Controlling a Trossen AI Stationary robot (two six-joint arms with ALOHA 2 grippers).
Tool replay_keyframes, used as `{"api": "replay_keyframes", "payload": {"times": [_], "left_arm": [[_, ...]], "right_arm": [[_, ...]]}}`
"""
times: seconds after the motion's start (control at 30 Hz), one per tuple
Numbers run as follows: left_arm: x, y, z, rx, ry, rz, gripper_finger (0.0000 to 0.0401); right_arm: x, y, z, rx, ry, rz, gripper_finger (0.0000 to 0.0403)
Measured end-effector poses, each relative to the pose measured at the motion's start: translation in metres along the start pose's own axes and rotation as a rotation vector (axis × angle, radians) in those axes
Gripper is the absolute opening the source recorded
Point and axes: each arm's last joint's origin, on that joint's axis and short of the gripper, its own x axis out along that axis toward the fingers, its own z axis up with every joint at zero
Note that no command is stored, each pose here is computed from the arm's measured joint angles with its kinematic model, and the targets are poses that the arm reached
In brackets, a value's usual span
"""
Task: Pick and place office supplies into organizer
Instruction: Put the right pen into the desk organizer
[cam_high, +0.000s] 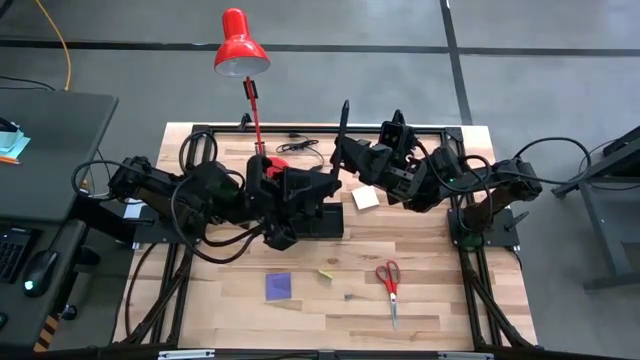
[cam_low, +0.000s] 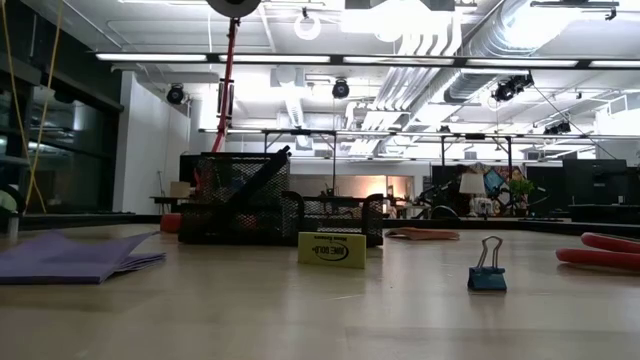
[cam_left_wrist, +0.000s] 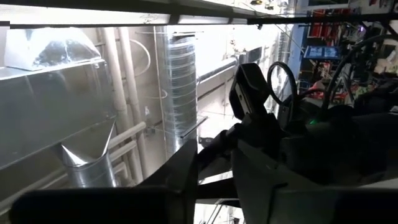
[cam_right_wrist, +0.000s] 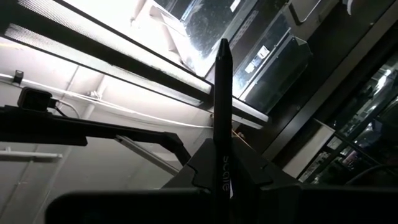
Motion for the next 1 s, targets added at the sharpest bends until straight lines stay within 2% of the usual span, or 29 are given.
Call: {"api": "replay_keyframes", "payload": {"times": [0.5, 0.63, 1.0], "left_arm": [[-0.0002, 0.0020, -0.0005, 0.031, 0.001, 0.011, 0.0027], [-0.0003, 0.0074, -0.0013, 0.014, 0.007, 0.075, 0.0009], [0.0001, 0.0078, -0.0021, 0.013, 0.028, 0.074, 0.0002]], "right_arm": [[0.0000, 0.0003, 0.0002, -0.014, -0.001, 0.004, 0.0011], [0.0001, -0.0013, -0.0009, 0.000, 0.015, -0.025, 0.0012], [0.0000, -0.0024, -0.0024, -0.062, 0.013, -0.003, 0.0070]]}}
